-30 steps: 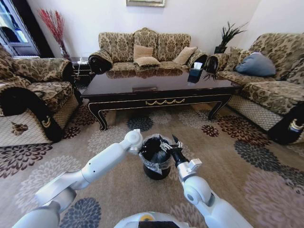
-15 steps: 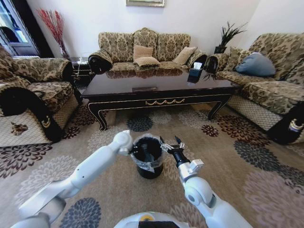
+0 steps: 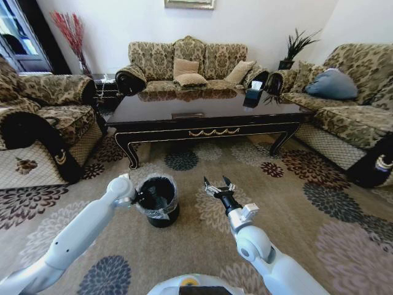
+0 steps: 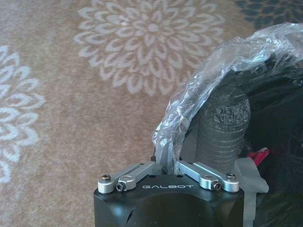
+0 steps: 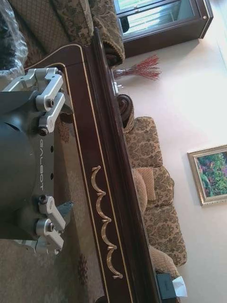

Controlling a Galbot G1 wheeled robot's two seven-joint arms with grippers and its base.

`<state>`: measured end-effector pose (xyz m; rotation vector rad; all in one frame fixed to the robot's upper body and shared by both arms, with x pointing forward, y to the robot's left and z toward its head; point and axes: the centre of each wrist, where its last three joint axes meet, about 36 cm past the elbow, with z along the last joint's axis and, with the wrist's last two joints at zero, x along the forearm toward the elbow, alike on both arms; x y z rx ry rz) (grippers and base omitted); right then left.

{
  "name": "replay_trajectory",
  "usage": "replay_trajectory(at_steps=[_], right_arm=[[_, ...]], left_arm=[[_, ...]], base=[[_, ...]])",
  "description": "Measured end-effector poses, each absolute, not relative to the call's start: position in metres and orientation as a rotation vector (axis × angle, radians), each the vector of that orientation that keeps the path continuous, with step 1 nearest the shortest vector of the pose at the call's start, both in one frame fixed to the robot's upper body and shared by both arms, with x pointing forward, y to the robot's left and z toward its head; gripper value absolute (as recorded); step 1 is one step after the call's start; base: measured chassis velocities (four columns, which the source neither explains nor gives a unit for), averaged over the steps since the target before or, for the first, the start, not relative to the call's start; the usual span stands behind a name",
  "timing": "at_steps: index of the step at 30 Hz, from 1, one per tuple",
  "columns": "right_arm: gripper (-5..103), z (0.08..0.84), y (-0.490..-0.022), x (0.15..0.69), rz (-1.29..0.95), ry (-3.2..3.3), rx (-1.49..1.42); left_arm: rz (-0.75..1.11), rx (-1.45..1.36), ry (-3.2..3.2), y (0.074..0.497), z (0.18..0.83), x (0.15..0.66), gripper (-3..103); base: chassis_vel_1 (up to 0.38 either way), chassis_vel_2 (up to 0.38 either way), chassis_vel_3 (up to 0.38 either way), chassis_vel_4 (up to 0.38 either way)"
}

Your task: Move to the front of the table and pick up the trash from the floor, then place it into the trash bin.

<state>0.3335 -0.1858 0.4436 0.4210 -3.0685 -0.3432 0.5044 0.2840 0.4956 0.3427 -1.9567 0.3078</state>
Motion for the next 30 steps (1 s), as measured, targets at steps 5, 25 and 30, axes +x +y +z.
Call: replay_trajectory(at_steps=[5, 25, 30], right_arm=[[100, 0.442, -0.186, 0.333, -0.342, -3.066, 0.417], [100, 0.436, -0.191, 0.322, -0.324, -3.046, 0.39], [100, 0.436, -0.191, 0.323, -0.326, -3.047, 0.389]], left_arm=[[0.318, 0.377, -1.946, 0.292, 0.49, 0.511, 0], [0.377, 0.414, -1.868, 0.303, 0.458, 0.528, -3], [0.369, 0.408, -1.881, 0.301, 0.464, 0.525, 6]], base=[[0.0, 0.0, 0.0, 0.0], [0.0, 0.0, 0.0, 0.0], [0.0, 0.0, 0.0, 0.0]])
